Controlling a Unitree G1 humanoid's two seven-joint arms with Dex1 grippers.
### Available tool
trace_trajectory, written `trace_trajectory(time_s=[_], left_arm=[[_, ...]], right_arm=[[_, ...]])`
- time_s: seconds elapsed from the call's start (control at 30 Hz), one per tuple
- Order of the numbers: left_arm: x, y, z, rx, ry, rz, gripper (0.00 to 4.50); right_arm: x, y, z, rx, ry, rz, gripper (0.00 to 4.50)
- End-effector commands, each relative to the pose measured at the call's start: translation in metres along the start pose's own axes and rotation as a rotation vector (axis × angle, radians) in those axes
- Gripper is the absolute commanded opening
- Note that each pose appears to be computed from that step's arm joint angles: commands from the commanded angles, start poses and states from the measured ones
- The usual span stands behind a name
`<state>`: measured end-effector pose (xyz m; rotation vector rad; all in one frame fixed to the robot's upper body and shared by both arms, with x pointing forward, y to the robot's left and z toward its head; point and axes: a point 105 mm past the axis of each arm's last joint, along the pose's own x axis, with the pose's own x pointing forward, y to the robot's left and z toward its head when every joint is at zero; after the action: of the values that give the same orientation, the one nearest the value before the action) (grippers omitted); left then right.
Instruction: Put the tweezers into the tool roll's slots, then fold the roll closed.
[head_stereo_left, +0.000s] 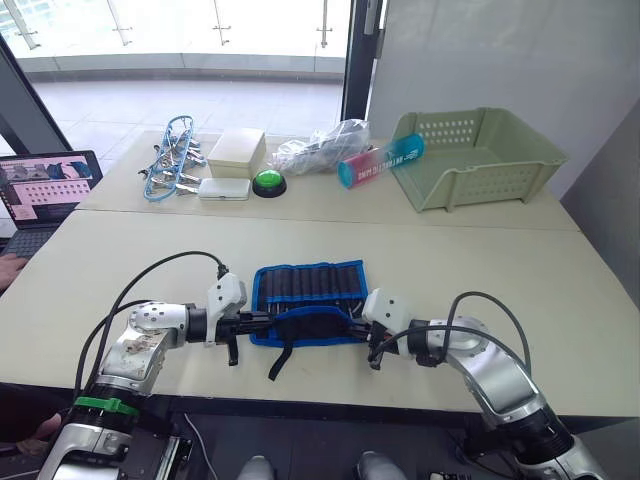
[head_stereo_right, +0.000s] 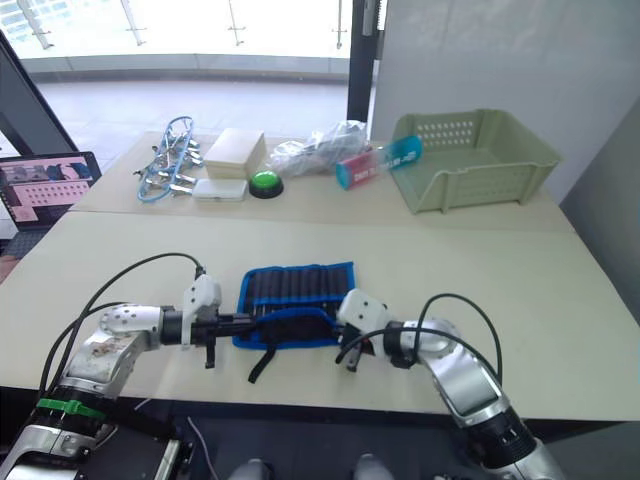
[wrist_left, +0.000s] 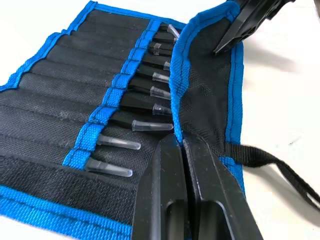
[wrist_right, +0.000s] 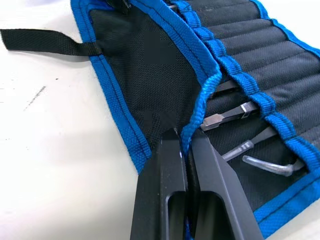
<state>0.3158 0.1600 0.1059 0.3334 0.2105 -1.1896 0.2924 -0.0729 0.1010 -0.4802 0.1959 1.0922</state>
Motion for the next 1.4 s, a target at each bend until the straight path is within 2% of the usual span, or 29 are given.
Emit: trace_trajectory(time_s=[0.03,0.23,0.47,0.5,0.7,0.83,1.0,1.1,1.27,1.37,1.4], left_arm=[[-0.008,0.013,0.017,0.092,-0.029,0.042,0.03],[-0.005,0.014,0.024,0.129,-0.04,0.003,0.03],[-0.011,0.018,0.004,0.133,0.033,0.019,0.03],[-0.011,0.019,0.005,0.134,0.027,0.025,0.0],[-0.01,0.023,0.008,0.158,0.034,0.037,0.0],[-0.008,0.024,0.011,0.169,0.037,0.033,0.0],[-0.007,0.026,0.013,0.184,0.048,0.025,0.0],[-0.007,0.029,0.012,0.196,0.065,0.033,0.0],[-0.006,0.026,0.011,0.18,0.063,0.025,0.0],[-0.007,0.027,0.008,0.17,0.069,0.038,0.0],[-0.008,0.027,0.009,0.164,0.06,0.046,0.29]], right_arm=[[-0.007,0.0,0.012,0.039,-0.035,-0.024,0.0],[-0.002,0.003,0.024,0.101,-0.064,-0.036,0.0],[-0.006,-0.004,0.016,0.108,-0.043,-0.073,0.0],[-0.007,-0.004,0.016,0.107,-0.045,-0.078,0.58],[-0.03,-0.01,0.042,0.091,-0.184,-0.153,2.54],[-0.034,0.005,0.068,-0.066,-0.269,-0.132,2.54],[-0.015,0.029,0.087,-0.153,-0.345,-0.083,2.54],[0.01,0.027,0.074,-0.147,-0.315,-0.151,1.77],[0.025,0.016,0.047,-0.123,-0.24,-0.245,0.03],[0.032,0.012,0.028,-0.062,-0.19,-0.283,0.01],[0.033,0.011,0.023,-0.04,-0.175,-0.291,0.0]])
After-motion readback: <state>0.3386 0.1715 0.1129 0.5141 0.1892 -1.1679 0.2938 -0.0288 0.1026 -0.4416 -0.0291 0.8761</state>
